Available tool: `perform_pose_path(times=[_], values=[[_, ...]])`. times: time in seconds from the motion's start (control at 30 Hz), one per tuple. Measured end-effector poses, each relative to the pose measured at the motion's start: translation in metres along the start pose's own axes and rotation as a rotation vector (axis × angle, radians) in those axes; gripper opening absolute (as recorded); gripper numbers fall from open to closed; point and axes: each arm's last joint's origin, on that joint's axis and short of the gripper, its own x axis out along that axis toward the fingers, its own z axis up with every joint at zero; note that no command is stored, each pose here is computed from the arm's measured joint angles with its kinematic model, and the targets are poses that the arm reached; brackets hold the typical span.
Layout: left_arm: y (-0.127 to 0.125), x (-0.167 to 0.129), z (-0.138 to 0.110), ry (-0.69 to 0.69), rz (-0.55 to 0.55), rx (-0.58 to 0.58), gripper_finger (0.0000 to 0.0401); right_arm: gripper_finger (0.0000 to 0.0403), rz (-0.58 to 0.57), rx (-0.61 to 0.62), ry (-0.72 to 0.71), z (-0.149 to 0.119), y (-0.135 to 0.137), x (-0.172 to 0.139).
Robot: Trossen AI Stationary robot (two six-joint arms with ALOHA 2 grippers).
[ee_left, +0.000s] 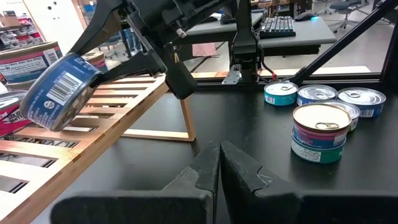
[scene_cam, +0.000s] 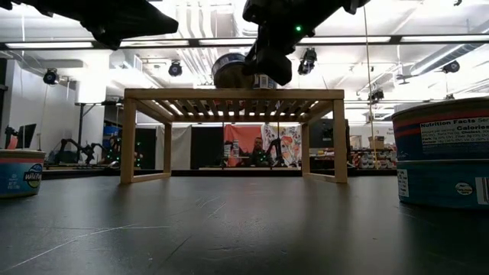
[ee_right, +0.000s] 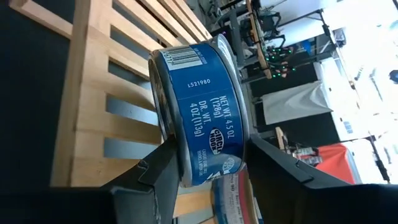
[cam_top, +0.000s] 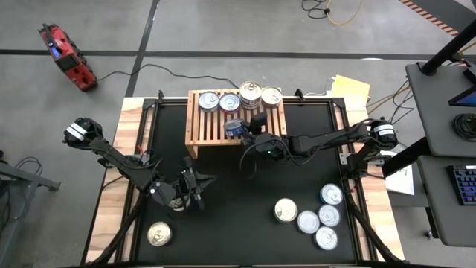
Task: Stack canned seafood by type on shelf
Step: Put the blue tuna can on the shelf aligned with the other red tuna can
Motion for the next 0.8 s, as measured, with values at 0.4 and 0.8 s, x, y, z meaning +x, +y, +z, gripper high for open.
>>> perform_pose_path(times=[0.4, 0.8], values=[[0.0000, 0.0000, -0.0007, 0.004, 0.000, 0.006, 0.0000, 0.0209, 0.066, 0.078, 0.067, -0.0017, -0.0009, -0.0020], [0.0000, 0.0000, -0.0007, 0.004, 0.000, -0.010, 0.0000, 0.0254, 0.106, 0.136, 0.038, -0.0006, 0.0000, -0.0024]])
